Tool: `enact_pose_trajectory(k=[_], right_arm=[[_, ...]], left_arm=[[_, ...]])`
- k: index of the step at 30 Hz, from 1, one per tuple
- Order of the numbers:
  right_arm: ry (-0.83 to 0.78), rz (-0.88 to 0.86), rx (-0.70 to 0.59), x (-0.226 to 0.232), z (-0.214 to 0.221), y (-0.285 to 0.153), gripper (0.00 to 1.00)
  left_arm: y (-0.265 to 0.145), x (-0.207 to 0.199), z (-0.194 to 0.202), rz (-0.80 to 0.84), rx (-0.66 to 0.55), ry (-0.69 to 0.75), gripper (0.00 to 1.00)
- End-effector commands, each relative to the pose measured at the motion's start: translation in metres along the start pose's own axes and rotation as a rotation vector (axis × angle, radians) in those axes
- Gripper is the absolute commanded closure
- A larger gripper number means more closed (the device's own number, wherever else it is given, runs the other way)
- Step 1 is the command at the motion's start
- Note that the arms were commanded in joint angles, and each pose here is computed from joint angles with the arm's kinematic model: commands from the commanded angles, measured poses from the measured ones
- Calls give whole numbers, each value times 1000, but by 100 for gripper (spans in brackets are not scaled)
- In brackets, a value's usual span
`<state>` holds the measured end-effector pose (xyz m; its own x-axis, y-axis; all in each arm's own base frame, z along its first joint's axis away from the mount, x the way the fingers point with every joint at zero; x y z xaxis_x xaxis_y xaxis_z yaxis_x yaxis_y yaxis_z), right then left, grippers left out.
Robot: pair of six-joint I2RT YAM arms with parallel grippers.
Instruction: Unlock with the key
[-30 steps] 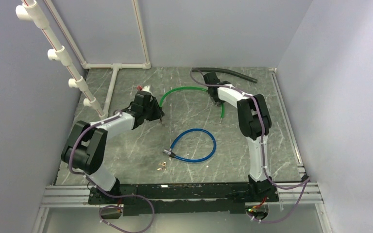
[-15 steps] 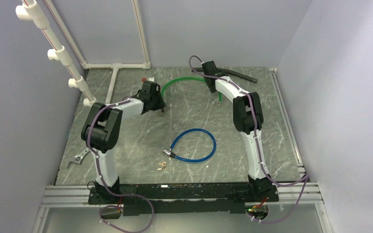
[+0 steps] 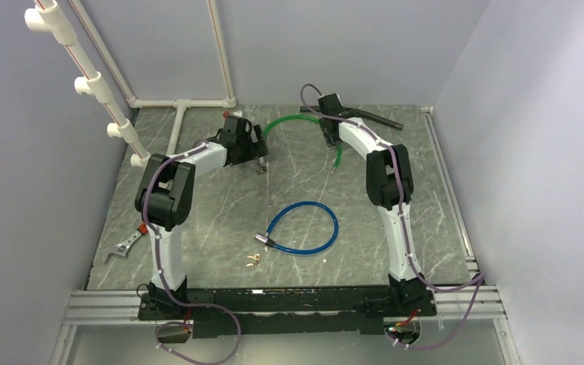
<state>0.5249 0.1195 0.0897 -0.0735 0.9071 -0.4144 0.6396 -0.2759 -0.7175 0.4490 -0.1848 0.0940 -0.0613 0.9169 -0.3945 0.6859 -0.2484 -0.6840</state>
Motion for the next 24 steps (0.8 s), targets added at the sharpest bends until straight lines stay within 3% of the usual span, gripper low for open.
enact_pose_trajectory(k=[1,7,13,20,24], right_arm=[[133,-10,-85,-30,-28,-61,30],[226,-113,-144,-30,-29,-120,29],[400,-401,-172,-19,-15,-181,28],[543,-612,-74,8,31,-211,29],[555,-631,20,36,66,-229,30]], left_arm=[[-25,-16,-28,34,-60,6,1],[-60,-23,-40,53,-107,36,0],[-113,-51,-27,85,-107,134,1],[-178,-56,40,130,-61,266,1],[-219,-43,67,105,-24,314,1]])
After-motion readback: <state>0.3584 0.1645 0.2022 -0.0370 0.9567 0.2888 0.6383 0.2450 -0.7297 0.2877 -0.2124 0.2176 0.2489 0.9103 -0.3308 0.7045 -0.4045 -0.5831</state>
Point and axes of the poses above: each gripper's point midway between its finger pads, its own y axis out along the fingers, its own x axis along the line the jaws close on, z = x × y, the point moved 6 cm from there along -y, back along the fingers
